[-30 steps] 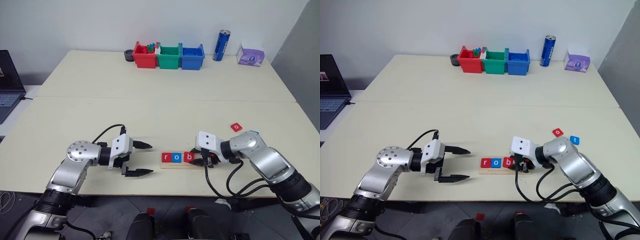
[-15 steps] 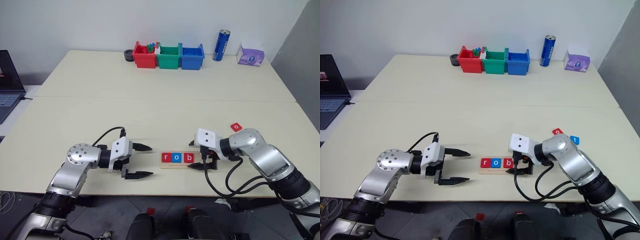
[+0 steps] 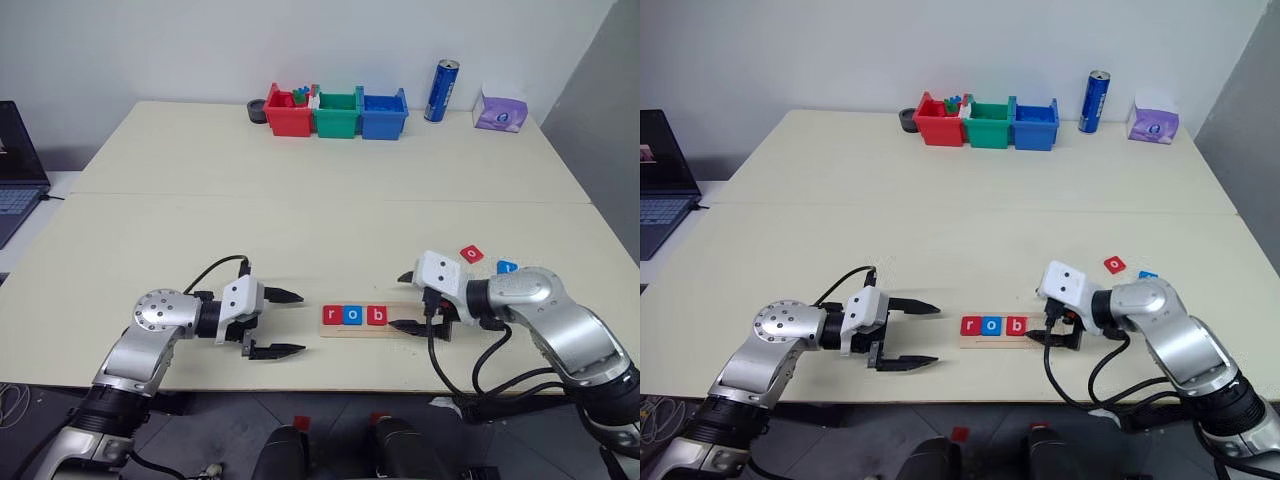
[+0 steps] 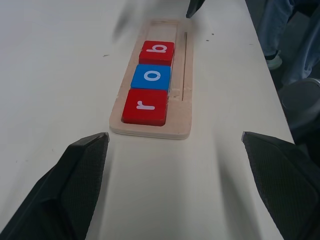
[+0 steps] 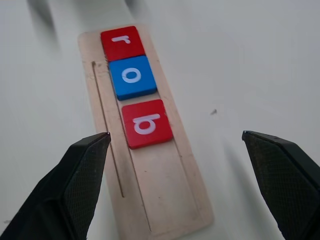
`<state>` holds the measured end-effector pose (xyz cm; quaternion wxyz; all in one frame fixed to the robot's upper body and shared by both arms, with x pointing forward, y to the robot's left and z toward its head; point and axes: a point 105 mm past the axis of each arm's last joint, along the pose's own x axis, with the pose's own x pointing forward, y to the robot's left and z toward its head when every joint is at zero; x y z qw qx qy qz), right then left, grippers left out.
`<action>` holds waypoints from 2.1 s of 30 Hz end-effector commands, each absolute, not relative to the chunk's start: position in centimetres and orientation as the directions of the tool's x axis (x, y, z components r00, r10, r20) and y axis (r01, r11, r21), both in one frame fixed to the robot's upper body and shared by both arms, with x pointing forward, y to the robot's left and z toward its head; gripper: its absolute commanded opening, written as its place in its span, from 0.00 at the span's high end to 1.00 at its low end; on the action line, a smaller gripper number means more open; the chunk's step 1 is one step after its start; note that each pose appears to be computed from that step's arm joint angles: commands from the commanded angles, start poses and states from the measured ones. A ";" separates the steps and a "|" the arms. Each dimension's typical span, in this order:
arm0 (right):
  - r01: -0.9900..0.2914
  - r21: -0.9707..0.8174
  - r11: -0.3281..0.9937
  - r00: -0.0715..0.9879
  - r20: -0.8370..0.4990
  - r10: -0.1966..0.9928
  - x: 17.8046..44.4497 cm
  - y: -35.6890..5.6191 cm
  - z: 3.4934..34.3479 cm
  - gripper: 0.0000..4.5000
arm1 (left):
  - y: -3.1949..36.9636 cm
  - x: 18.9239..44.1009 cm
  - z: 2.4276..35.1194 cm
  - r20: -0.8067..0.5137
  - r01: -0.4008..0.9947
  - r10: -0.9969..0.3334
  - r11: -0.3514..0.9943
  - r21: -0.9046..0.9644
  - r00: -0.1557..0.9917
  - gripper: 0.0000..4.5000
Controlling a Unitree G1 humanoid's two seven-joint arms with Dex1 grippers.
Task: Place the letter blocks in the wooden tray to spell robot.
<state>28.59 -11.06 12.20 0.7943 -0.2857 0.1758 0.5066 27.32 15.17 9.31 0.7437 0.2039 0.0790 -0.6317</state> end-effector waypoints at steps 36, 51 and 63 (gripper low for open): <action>-0.158 -0.185 0.970 0.972 -0.200 0.121 34.2 -23.8 11.0 0.00 | 14.1 27.1 10.9 -0.319 0.967 -0.928 0.126 0.220 0.193 0.00; -0.285 -0.143 0.948 0.912 -0.344 0.222 38.2 -24.6 9.6 0.00 | 14.4 26.9 10.7 -0.331 0.967 -0.921 0.136 0.217 0.203 0.00; -0.292 -0.132 0.947 0.900 -0.374 0.225 37.1 -24.6 9.2 0.68 | 13.8 26.7 11.3 -0.330 0.969 -0.924 0.129 0.212 0.195 0.00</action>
